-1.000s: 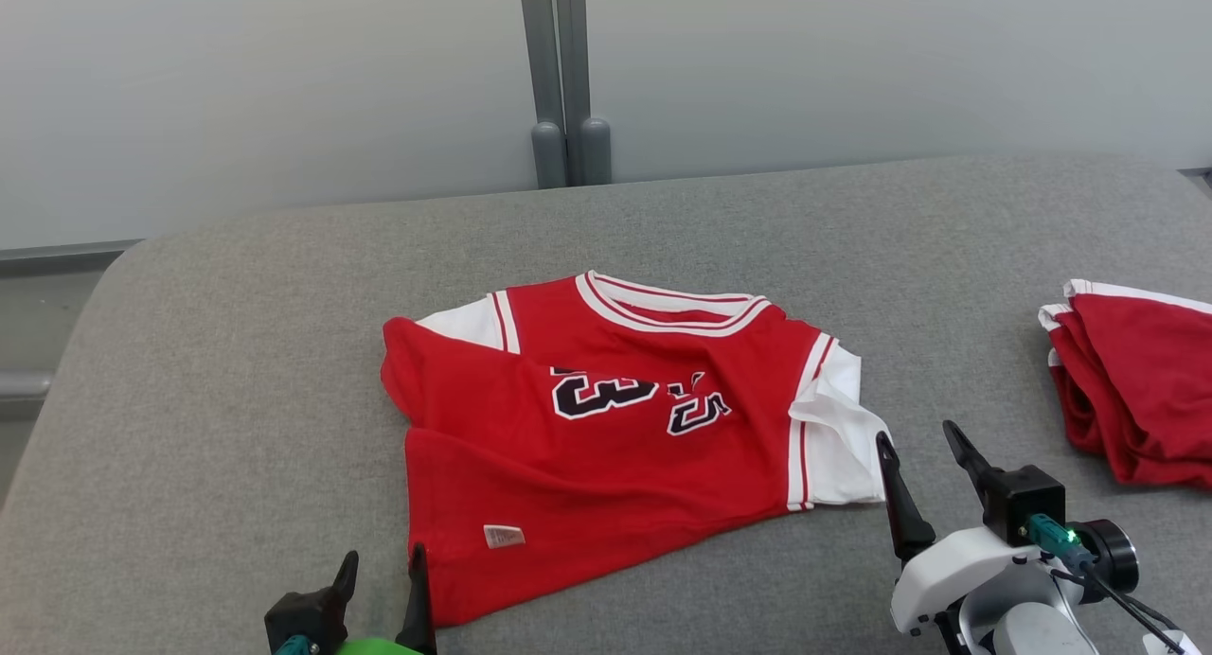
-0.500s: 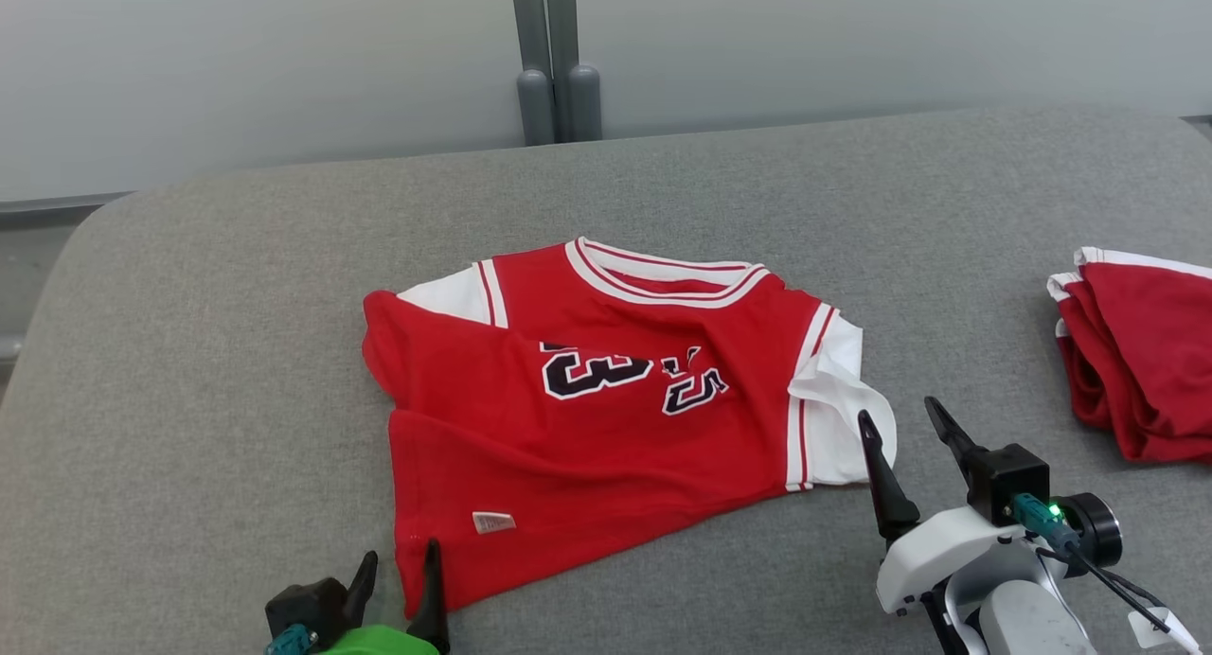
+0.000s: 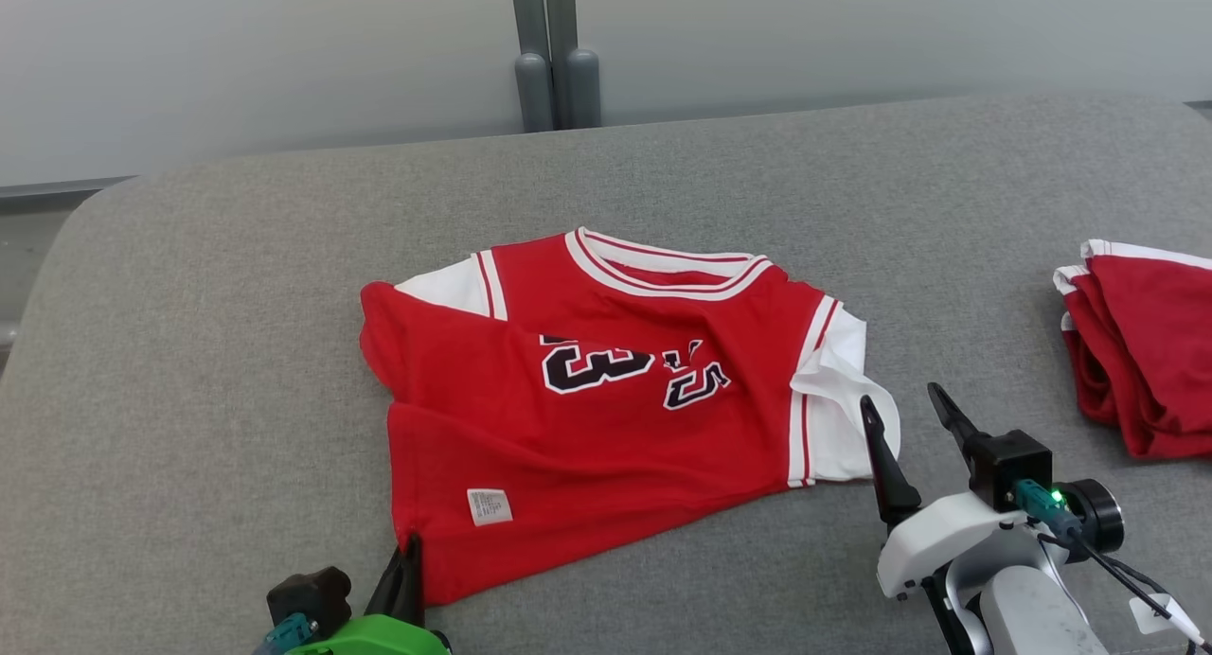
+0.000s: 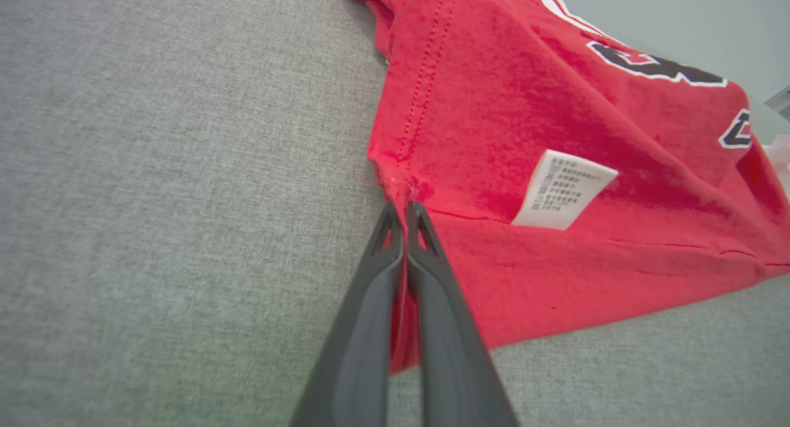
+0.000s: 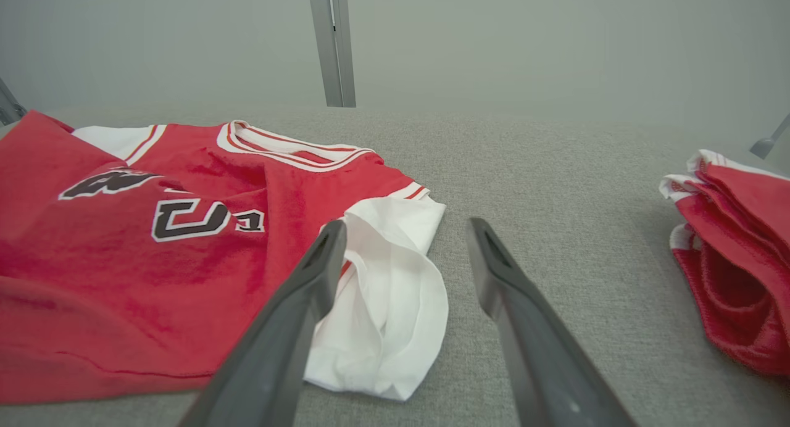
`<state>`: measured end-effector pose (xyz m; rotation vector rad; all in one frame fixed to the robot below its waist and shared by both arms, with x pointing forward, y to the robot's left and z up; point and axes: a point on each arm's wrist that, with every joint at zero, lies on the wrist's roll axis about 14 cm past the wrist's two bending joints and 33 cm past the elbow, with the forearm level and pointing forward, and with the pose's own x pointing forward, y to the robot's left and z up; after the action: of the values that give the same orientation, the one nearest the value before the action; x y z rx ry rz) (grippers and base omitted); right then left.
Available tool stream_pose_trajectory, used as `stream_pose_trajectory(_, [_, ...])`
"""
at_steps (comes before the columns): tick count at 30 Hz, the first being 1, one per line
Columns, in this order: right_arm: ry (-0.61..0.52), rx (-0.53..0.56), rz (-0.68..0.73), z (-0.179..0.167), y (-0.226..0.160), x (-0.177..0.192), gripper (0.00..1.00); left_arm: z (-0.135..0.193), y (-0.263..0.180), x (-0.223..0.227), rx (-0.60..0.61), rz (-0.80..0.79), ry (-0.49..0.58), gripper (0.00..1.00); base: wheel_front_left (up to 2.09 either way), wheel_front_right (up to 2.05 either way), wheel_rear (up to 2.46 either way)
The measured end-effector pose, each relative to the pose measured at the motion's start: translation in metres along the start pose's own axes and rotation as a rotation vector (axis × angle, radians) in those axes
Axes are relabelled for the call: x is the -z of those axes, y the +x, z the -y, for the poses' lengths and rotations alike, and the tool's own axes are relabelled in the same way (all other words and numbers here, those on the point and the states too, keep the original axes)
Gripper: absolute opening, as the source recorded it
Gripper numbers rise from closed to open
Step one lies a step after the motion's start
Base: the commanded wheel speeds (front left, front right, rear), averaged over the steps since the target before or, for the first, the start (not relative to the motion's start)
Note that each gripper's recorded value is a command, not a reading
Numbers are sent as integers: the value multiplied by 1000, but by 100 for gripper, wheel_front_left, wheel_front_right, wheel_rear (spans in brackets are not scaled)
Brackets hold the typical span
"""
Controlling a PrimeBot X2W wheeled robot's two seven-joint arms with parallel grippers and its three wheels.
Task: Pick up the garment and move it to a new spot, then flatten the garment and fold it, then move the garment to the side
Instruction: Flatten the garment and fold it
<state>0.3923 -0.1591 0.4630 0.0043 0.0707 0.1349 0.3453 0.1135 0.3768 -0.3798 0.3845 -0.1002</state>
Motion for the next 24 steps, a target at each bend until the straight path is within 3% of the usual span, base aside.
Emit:
stream_pose_trajectory(18, [48, -127, -122, -42, 39, 29, 100, -3, 1, -8, 6, 27, 0, 0, 0, 0, 0])
stream_pose_trajectory(24, [66, -127, -158, -43, 52, 38, 88, -8, 3, -11, -8, 33, -5, 0, 0, 0, 0])
